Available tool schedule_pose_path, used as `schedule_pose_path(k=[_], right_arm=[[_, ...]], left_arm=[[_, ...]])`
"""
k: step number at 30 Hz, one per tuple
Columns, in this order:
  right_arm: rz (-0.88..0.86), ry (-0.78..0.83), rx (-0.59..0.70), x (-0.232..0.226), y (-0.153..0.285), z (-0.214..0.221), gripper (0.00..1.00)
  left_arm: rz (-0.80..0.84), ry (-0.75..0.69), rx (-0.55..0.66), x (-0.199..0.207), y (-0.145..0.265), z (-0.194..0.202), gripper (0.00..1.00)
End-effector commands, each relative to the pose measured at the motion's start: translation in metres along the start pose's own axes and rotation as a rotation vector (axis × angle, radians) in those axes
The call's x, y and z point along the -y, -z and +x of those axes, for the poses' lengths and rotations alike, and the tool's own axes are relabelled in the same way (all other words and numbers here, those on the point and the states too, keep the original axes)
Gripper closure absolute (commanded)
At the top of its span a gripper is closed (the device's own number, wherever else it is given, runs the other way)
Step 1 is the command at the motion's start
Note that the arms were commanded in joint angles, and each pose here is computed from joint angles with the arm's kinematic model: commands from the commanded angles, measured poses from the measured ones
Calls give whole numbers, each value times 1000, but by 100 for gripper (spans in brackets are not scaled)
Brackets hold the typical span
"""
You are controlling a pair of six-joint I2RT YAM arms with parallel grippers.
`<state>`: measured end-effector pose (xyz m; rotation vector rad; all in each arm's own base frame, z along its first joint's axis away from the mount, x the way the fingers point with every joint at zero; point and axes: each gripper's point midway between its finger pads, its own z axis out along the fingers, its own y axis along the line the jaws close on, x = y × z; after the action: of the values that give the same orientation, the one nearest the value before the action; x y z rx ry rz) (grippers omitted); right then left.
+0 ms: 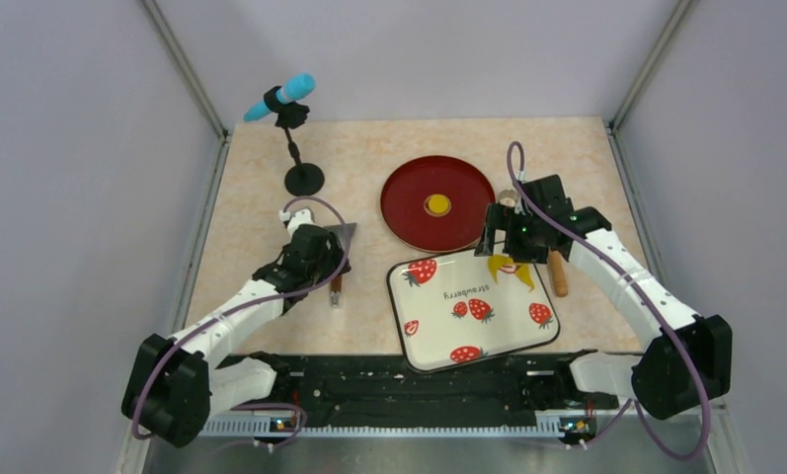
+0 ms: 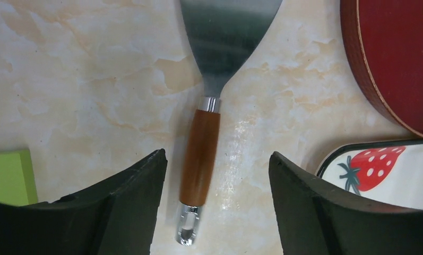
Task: Roll out the dumpling wrappers from the dough
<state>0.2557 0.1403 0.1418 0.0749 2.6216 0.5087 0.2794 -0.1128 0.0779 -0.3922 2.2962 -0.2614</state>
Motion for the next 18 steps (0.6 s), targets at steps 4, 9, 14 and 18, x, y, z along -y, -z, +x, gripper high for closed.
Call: schedule_pose_path(k=[4, 9, 14, 18], right_arm=[[19, 22, 34, 5, -2, -13, 1], [22, 1, 53, 16, -4, -20, 1], [38, -31, 94, 37, -4, -29, 1], [55, -45, 186, 56, 1, -44, 1]], left_arm=[[108, 59, 58, 17, 10, -30, 11], [248, 113, 97, 26, 17, -43, 4], [349, 205, 166, 15, 23, -63, 1], [330, 218, 276, -13, 31, -85, 1]])
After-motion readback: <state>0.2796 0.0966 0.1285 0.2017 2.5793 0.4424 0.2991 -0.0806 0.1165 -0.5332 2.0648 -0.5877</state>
